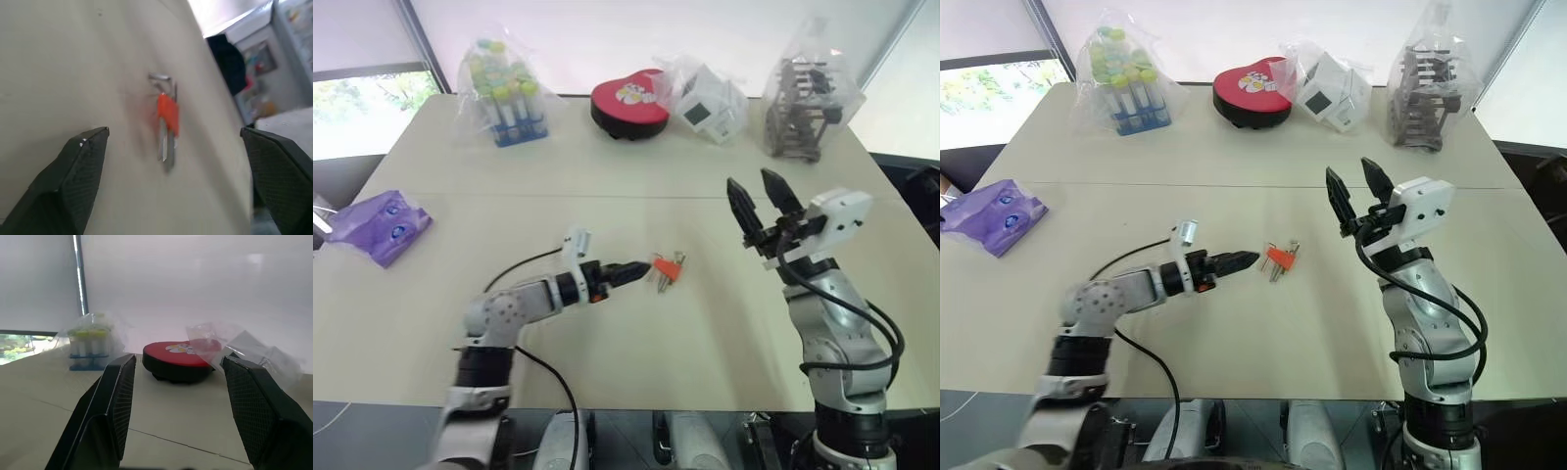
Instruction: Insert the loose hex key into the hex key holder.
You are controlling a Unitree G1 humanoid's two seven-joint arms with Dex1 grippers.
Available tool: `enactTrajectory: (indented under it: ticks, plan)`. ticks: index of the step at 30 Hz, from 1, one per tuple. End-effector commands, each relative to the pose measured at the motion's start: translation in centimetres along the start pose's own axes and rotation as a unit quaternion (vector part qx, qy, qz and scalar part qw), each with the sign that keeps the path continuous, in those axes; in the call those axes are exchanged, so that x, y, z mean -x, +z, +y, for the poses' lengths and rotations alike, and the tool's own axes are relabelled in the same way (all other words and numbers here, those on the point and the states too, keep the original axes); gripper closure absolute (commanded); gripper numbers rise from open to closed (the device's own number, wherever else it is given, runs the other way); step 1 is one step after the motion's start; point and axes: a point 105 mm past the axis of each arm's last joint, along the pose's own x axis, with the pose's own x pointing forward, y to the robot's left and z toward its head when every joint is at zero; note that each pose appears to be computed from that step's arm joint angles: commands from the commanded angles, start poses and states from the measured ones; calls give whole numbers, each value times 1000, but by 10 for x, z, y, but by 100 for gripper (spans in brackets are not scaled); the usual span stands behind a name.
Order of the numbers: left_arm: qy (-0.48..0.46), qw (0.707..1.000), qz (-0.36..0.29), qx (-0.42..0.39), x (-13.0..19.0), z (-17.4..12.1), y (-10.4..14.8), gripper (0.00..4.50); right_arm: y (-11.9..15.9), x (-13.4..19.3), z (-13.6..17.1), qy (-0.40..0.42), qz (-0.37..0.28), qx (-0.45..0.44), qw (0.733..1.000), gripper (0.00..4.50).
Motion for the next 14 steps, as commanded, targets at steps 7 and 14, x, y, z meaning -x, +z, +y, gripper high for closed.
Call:
enactTrajectory:
  ticks: [7,14]
  plan:
    - [-8,984,9,-179,52,-13,34,4,-10,18,-10,217,164,167,948,160]
    - [-34,961,33,-273,78,-26,55,4,-9,56,-14,371,302,230,848,160]
